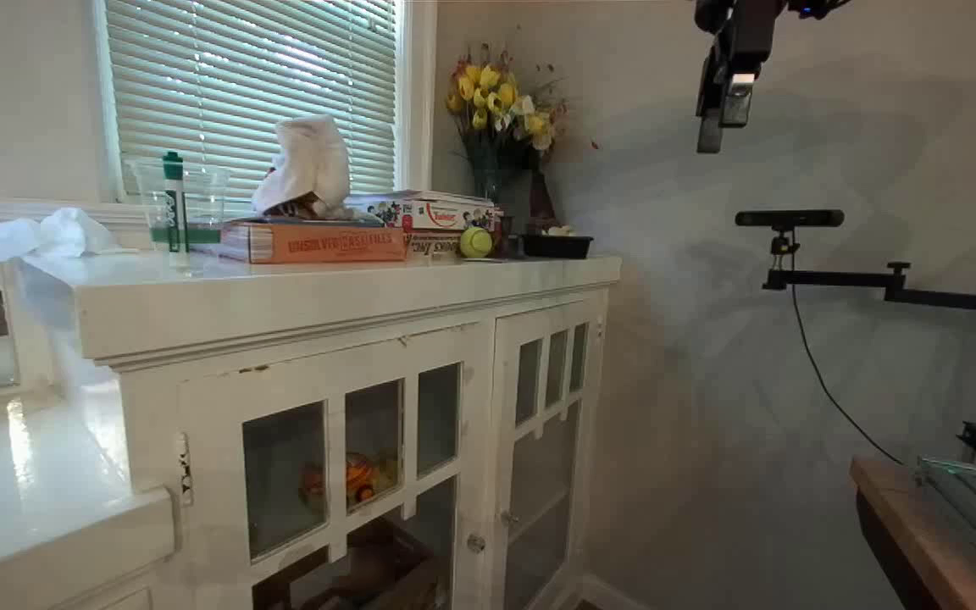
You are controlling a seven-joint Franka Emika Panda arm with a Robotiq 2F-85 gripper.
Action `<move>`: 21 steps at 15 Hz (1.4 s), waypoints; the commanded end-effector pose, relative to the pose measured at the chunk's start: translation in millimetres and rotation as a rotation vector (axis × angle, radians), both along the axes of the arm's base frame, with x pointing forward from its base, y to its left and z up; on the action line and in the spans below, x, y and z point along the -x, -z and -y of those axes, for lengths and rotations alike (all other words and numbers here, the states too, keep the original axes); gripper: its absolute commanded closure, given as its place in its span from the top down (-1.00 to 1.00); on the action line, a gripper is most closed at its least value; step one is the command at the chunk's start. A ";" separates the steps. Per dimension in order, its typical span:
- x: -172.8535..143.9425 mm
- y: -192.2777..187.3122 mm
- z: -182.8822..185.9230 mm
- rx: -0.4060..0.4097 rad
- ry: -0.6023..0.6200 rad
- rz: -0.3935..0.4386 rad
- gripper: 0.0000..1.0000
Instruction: Place the tennis ball in the black tub on the right side
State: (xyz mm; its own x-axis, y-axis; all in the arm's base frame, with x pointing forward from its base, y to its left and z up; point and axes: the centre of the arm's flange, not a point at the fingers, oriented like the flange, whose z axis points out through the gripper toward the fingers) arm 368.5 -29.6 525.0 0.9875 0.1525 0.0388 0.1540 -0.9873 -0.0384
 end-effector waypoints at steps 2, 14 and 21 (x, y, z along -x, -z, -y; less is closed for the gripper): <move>0.0 0.0 0.0 0.000 0.000 0.000 1.00; 0.0 0.0 0.0 0.000 0.000 0.000 1.00; -18.1 1.8 18.9 0.031 0.047 0.141 1.00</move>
State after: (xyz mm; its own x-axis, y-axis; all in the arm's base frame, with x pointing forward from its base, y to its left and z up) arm 372.8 -32.5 527.6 0.9860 0.1459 0.0810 0.1484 -0.9886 -0.0257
